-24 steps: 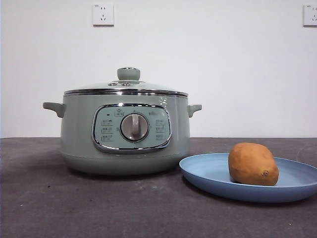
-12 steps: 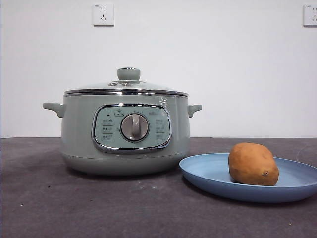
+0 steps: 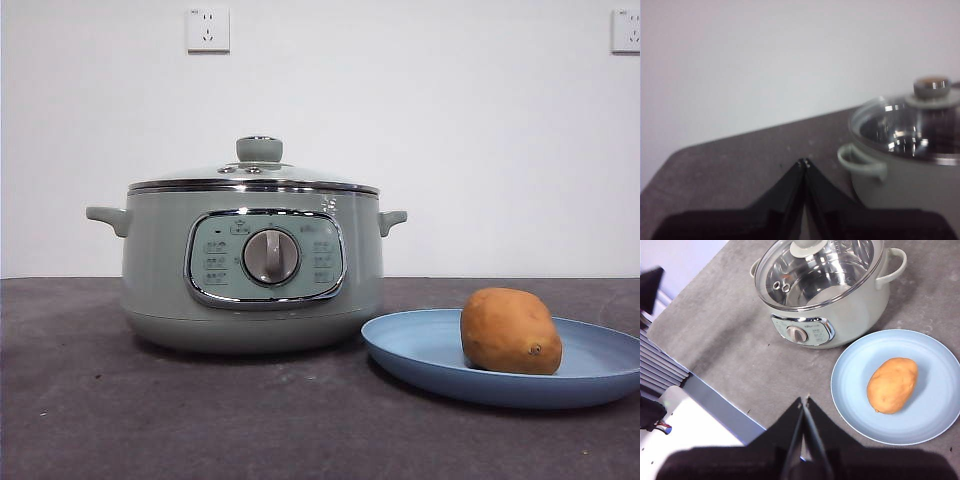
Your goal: Take the potato out from the steamer,put the potato on the plate,close the lid
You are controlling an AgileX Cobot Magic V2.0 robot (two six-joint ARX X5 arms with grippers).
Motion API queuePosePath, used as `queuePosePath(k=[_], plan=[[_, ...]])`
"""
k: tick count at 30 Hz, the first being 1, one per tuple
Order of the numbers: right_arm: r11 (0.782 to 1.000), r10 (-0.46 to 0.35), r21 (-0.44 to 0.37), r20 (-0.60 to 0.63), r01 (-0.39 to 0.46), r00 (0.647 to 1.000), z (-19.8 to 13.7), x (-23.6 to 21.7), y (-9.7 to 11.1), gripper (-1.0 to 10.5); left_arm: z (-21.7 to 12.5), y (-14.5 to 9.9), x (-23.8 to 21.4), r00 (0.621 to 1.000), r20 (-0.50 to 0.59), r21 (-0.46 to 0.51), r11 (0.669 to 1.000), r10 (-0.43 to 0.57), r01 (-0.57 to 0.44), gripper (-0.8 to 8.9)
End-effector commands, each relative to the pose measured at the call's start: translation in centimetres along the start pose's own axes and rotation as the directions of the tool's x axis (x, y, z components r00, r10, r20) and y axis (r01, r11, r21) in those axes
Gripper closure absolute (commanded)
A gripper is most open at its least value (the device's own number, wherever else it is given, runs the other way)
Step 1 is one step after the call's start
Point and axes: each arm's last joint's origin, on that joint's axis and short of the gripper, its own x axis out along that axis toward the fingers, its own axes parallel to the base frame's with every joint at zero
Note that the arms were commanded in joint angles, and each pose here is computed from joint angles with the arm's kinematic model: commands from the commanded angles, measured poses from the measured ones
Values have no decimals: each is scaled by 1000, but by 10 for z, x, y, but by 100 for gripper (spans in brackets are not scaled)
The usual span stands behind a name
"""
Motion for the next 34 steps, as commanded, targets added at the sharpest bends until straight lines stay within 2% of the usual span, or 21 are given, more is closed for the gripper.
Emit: queuePosePath(k=[1, 8, 20, 34], plan=[[1000, 0, -7, 3, 0, 1000, 0, 0, 0, 946, -16, -2, -2, 1000, -2, -14, 1000, 12, -12, 817], [1000, 0, -7, 3, 0, 1000, 0, 0, 0, 946, -47, -7, -4, 999, -22, -38, 999, 35, -36, 817], [1000, 0, -7, 3, 0, 1000, 0, 0, 0, 946, -67, -11, -8, 976, -218, -61, 998, -1, -12, 817], [1000, 0, -7, 3, 0, 1000, 0, 0, 0, 946, -66, -11, -8, 977, -212, -61, 998, -8, -5, 817]])
